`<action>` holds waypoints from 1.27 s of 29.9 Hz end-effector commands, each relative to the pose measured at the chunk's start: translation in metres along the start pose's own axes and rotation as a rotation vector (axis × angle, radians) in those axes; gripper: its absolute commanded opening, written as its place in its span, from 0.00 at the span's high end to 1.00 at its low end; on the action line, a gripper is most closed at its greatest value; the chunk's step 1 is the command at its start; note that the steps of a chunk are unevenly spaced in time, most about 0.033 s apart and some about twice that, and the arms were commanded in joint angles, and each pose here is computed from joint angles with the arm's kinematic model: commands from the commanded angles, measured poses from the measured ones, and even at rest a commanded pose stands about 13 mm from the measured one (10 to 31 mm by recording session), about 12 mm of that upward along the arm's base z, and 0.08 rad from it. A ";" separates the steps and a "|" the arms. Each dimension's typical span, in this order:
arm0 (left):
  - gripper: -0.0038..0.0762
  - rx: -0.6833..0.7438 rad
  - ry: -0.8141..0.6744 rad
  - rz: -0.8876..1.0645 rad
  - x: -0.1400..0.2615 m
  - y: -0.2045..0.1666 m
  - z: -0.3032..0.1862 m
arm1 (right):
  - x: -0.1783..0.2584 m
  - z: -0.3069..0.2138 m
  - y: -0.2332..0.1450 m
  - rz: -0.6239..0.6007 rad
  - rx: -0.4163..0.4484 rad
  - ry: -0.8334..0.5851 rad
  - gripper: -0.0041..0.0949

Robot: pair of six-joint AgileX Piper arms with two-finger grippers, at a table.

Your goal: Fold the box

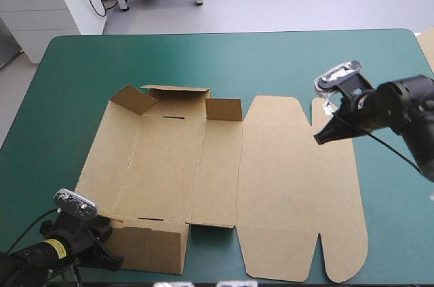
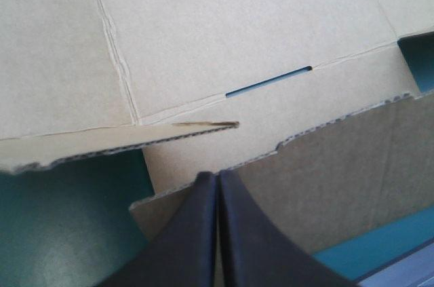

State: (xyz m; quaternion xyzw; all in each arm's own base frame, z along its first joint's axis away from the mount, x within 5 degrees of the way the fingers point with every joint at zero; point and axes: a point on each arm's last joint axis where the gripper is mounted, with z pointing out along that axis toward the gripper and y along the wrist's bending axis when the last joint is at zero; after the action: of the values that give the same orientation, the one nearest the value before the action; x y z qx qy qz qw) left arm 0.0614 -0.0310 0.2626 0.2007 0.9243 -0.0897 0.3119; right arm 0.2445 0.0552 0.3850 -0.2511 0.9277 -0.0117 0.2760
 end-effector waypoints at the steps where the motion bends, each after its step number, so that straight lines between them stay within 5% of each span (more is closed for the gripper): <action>1: 0.96 0.004 -0.074 -0.005 -0.012 -0.001 -0.006 | 0.025 -0.029 0.004 0.034 0.052 -0.118 0.98; 12: 0.96 0.016 -0.096 0.005 -0.027 -0.004 -0.039 | 0.108 -0.043 0.032 0.109 0.059 -0.184 0.98; 23: 0.96 -0.039 -0.396 0.049 -0.082 -0.005 -0.125 | 0.131 -0.036 0.039 0.159 0.050 -0.168 0.98; 38: 0.94 -0.139 -0.073 0.165 -0.182 0.016 -0.037 | 0.137 -0.024 0.041 0.179 0.043 -0.146 0.98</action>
State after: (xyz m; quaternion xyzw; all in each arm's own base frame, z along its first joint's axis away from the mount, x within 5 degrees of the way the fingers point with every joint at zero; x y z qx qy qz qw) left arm 0.1608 -0.0549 0.3985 0.2466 0.9054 -0.0065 0.3455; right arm 0.1114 0.0248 0.3246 -0.1683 0.9328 0.0144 0.3182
